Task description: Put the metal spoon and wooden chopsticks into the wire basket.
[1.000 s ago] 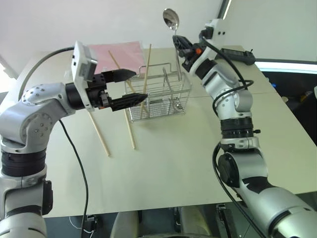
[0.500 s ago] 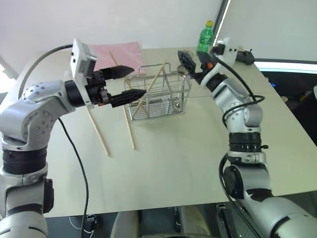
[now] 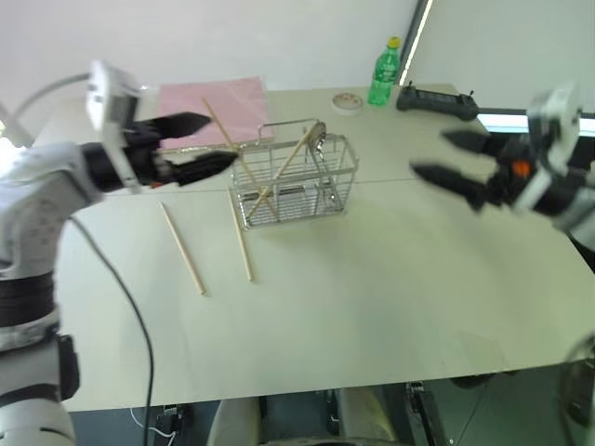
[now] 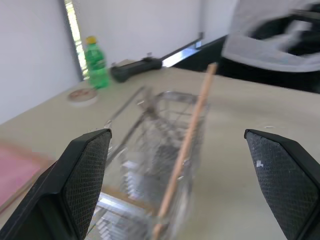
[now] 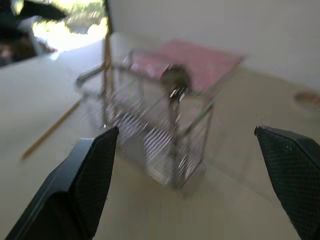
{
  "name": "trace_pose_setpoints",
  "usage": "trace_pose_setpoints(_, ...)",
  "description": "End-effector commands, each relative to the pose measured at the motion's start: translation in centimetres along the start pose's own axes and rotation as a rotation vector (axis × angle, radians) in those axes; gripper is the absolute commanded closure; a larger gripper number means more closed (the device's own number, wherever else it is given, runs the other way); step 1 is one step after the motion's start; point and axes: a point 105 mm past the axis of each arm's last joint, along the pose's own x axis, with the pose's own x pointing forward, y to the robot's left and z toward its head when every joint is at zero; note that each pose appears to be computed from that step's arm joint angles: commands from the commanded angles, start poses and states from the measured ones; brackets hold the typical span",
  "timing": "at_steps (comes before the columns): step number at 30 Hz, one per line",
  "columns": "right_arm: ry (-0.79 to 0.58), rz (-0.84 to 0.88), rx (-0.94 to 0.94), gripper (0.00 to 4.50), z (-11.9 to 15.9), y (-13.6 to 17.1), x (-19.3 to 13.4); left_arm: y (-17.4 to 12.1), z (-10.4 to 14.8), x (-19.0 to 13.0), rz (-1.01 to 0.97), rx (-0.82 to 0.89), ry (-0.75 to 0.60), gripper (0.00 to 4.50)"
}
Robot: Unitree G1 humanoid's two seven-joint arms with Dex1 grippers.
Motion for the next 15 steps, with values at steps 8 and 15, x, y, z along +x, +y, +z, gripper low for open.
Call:
trace_pose_setpoints(8,0.050,0.060,0.083,0.03,-2.9,5.7,-1.5,8.1,-5.9,-4.4,0.751,-0.253,0.267,0.00)
trace_pose_setpoints(15,0.022,0.035,0.116,0.03,-3.4,6.7,-0.2,8.3,-9.8,-2.9,1.007,-0.497,0.391,0.00)
